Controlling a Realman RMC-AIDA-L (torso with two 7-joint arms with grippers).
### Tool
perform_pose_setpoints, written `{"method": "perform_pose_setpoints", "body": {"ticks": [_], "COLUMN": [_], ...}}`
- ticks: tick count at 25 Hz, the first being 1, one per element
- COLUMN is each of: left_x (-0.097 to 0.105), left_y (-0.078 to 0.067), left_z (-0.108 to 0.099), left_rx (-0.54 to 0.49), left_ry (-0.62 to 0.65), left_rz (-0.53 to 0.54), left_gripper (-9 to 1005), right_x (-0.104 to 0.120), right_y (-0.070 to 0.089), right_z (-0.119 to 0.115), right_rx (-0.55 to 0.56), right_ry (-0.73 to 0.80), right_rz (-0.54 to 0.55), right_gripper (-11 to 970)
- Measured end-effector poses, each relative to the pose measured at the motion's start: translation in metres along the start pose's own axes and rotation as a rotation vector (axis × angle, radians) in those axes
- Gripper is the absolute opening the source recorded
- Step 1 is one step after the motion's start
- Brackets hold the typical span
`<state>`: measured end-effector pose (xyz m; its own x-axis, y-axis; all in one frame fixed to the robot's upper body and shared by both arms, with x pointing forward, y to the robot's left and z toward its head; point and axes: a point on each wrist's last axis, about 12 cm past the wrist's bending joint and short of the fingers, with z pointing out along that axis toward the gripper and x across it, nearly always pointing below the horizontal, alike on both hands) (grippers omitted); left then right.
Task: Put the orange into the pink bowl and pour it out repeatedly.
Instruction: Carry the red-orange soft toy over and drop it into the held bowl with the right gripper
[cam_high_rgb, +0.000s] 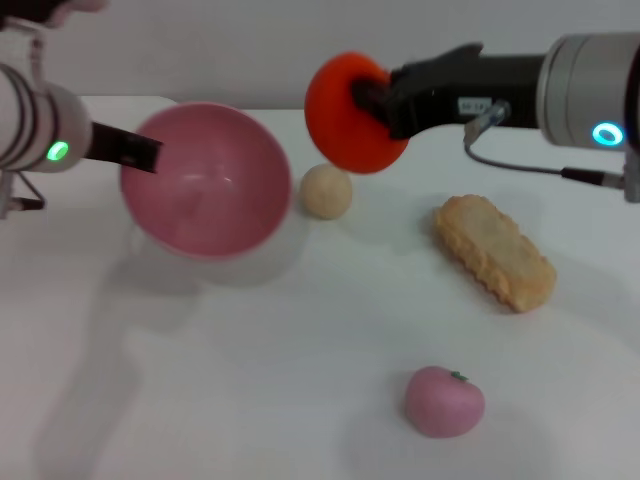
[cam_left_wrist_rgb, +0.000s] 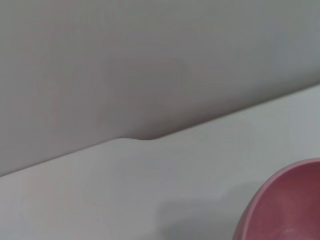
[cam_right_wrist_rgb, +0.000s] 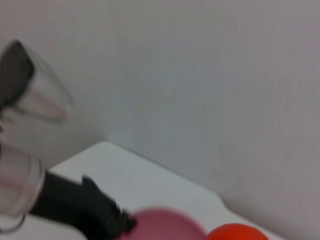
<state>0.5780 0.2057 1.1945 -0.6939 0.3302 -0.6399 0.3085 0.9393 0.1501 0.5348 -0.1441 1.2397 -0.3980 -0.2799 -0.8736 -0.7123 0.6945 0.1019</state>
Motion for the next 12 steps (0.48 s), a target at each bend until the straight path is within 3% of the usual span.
{"method": "perform_pose_setpoints", "body": {"ticks": [4,12], "left_x": [-0.005,-0.015], "left_y": [-0.019,-0.039], "left_z": [-0.001,-0.003], "left_rx": [0.050,0.110], "left_ry": [0.009,-0.010], "left_rz": [0.050,0.099], "left_gripper": [69,70], "right_x": [-0.005,0.007], "right_y": [0.003,0.002], "right_z": [-0.003,0.016], "right_rx": [0.006,-0.011], "right_ry": [-0.014,0.028], "right_rz": [-0.019,0.001], "right_gripper": [52,50]}}
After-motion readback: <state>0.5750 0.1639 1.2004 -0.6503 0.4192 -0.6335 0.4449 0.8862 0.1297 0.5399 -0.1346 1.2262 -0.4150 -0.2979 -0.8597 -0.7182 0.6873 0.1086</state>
